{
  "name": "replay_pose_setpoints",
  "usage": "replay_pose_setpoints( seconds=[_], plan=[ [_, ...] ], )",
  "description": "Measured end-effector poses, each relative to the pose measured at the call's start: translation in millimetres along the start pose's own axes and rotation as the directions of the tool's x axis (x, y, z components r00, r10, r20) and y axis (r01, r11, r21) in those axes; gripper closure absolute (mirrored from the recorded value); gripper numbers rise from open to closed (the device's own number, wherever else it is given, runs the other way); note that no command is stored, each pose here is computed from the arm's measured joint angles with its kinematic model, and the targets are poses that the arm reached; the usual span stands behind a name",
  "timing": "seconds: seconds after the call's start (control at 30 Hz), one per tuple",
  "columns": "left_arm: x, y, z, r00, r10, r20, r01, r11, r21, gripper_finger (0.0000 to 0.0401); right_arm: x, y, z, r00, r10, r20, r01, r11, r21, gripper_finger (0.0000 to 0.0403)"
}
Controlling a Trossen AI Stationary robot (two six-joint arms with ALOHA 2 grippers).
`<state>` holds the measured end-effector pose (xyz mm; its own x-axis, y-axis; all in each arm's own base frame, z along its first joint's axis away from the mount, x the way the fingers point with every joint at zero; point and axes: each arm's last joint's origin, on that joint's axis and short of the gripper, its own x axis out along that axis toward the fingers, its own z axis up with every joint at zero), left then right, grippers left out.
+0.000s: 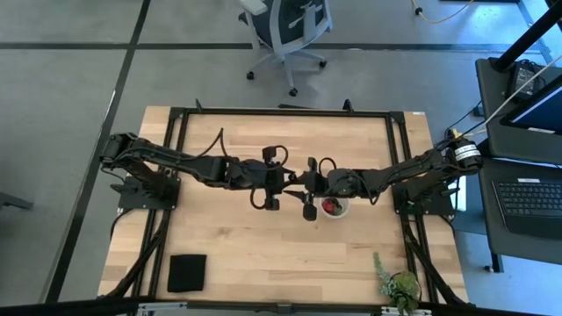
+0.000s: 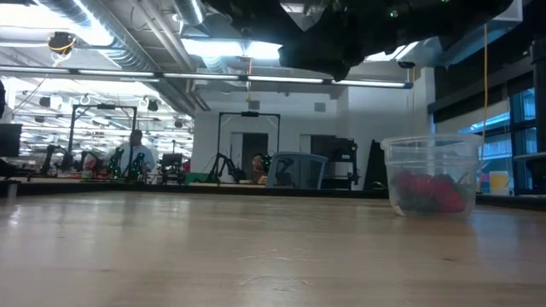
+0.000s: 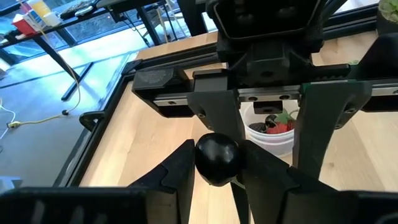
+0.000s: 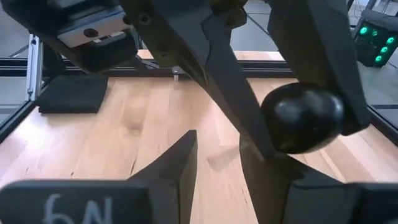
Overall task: Pick and placing Produce into tupperware
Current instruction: Put the black cherry into the transparent bucket
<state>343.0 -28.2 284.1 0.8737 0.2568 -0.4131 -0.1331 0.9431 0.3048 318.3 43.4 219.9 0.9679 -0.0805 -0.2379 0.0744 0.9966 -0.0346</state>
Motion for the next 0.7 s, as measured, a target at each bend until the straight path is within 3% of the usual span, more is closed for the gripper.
replay_pose_setpoints(
  seconds=[0.37, 0.7],
  plan=[
    [-0.1, 0.0, 0.3, 1.0, 0.0, 0.002, 0.0, 1.0, 0.01, 0.0292, 0.0, 0.2, 0.7, 1.0, 0.001, 0.007, -0.001, 1.0, 0.001, 0.0285],
    [-0.2, -0.5, 0.3, 1.0, -0.007, 0.0, 0.007, 1.0, 0.018, 0.0292, 0.0, -0.3, 0.7, 1.0, -0.006, 0.007, 0.006, 1.0, -0.003, 0.0367]
  ],
)
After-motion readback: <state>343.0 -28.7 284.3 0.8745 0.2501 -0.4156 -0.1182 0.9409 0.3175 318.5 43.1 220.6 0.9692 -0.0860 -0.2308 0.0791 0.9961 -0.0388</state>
